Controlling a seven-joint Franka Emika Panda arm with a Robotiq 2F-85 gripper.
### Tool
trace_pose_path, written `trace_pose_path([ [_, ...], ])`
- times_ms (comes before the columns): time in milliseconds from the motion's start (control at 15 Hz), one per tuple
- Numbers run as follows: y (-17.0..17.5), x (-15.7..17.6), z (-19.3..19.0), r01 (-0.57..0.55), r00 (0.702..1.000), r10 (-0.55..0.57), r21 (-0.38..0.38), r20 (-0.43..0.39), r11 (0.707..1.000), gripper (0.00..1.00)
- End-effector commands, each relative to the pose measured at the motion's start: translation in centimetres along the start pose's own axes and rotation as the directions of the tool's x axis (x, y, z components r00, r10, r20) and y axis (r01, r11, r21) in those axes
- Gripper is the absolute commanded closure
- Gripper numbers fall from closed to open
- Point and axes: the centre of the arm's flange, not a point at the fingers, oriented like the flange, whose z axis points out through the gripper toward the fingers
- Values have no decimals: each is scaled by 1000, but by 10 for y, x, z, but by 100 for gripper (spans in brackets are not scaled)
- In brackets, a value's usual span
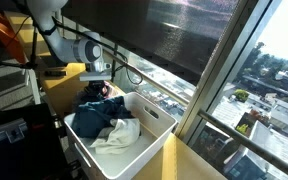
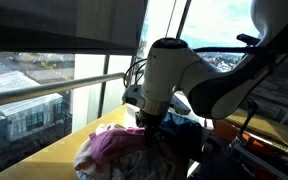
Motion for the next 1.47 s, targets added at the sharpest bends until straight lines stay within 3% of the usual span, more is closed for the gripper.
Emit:
trace_pose_path([
  [0, 20, -44, -48, -52, 998, 51, -32, -32, 998, 94],
  [533, 59, -138, -139, -215, 973, 205, -101, -104, 971, 94],
  [1067, 64, -181, -227, -285, 953, 253, -197, -169, 938, 94],
  [1400, 70, -222, -301, -346, 935, 305, -278, -181, 896, 94],
])
